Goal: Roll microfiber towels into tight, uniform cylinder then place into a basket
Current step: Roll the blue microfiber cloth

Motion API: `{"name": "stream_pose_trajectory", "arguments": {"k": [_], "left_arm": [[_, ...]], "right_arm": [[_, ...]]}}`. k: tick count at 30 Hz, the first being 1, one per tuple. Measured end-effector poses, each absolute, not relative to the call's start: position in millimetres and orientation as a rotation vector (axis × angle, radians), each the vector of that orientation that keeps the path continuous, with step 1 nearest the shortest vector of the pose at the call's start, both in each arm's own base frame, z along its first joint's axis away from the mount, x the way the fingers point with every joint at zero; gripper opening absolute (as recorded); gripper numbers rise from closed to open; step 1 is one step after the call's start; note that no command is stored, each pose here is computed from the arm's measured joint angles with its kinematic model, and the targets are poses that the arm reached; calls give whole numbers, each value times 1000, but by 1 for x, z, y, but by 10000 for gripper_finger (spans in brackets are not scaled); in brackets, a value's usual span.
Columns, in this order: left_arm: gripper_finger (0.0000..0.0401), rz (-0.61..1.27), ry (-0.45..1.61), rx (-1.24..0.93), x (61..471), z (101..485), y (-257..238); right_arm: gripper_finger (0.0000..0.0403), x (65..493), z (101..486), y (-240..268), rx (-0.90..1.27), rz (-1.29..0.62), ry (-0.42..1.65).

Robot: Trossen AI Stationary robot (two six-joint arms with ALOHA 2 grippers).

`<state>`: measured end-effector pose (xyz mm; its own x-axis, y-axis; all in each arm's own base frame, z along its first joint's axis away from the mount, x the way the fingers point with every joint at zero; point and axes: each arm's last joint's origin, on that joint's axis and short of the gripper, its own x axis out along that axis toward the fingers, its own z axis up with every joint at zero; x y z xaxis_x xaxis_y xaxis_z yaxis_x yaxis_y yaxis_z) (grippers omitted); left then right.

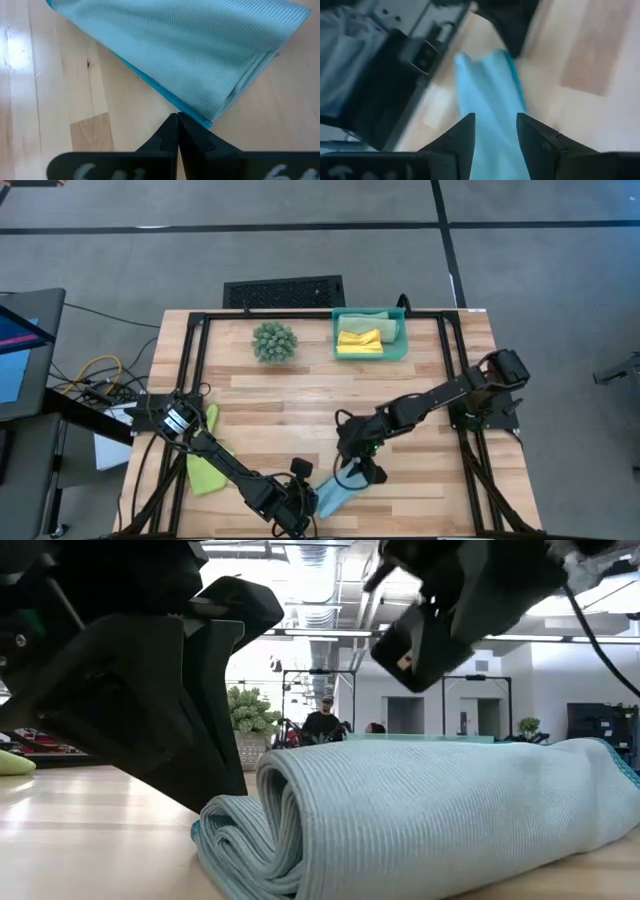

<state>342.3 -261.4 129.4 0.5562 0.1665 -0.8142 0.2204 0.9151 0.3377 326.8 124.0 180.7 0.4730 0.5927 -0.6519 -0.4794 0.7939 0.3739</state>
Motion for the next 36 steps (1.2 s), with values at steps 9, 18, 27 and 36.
{"name": "stream_pose_trajectory", "arguments": {"k": [9, 18, 27, 36], "left_arm": [[0, -33, 988, 432, 342, 130, -261], [0, -32, 988, 431, 343, 130, -261], [0, -32, 988, 430, 343, 130, -261], [0, -30, 995, 440, 343, 133, -261]], "right_arm": [[193, 327, 173, 176, 167, 966, 690], [215, 336, 161, 188, 68, 791, 678], [271, 321, 144, 201, -274, 601, 737], [234, 325, 106, 214, -393, 615, 728]]}}
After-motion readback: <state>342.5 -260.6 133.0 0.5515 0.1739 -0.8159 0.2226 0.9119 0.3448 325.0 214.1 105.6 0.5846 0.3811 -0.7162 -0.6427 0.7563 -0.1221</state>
